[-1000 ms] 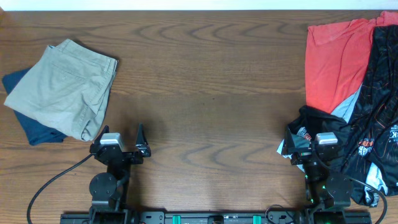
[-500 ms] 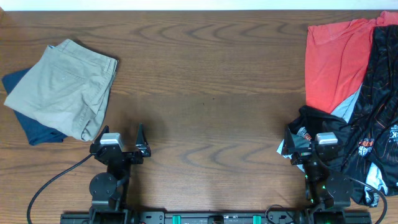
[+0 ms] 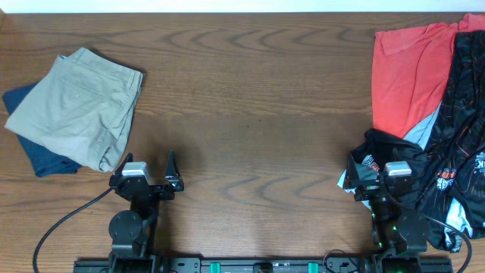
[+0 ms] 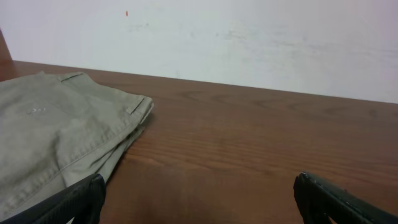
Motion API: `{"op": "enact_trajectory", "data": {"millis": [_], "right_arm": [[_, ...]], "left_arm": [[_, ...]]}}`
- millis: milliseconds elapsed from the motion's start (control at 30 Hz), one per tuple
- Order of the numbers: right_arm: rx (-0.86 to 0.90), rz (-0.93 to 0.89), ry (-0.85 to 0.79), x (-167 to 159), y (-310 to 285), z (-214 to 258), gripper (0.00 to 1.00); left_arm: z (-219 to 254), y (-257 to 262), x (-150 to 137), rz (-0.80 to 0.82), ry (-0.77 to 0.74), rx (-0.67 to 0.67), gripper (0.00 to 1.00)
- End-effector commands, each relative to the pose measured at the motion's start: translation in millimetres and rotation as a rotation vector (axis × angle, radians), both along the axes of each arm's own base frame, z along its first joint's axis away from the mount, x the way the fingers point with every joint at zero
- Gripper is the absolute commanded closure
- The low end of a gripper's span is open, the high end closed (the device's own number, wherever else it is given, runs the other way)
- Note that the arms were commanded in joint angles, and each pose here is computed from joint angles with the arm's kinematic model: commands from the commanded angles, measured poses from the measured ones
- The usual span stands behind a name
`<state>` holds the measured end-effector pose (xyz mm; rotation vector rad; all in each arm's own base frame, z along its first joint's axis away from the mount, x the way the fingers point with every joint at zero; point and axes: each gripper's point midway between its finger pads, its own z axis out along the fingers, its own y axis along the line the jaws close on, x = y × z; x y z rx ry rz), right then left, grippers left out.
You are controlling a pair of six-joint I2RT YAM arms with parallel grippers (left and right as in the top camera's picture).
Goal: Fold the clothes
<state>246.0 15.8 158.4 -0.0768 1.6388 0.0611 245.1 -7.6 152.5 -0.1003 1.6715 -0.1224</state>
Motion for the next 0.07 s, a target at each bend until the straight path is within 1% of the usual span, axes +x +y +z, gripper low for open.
{"op": "enact_trajectory", "data": {"millis": [0, 33], "right_arm": [[-0.012, -0.005, -0.002, -0.2, -1.0, -0.2, 0.01], [-0.012, -0.005, -0.003, -0.2, -1.0, -0.1, 0.01]], "left_arm": [[-15.7, 2.9, -1.3, 0.012, 0.052, 0.017, 0.02], [-15.9, 2.9, -1.3, 0.012, 0.053, 0.017, 0.02]]}}
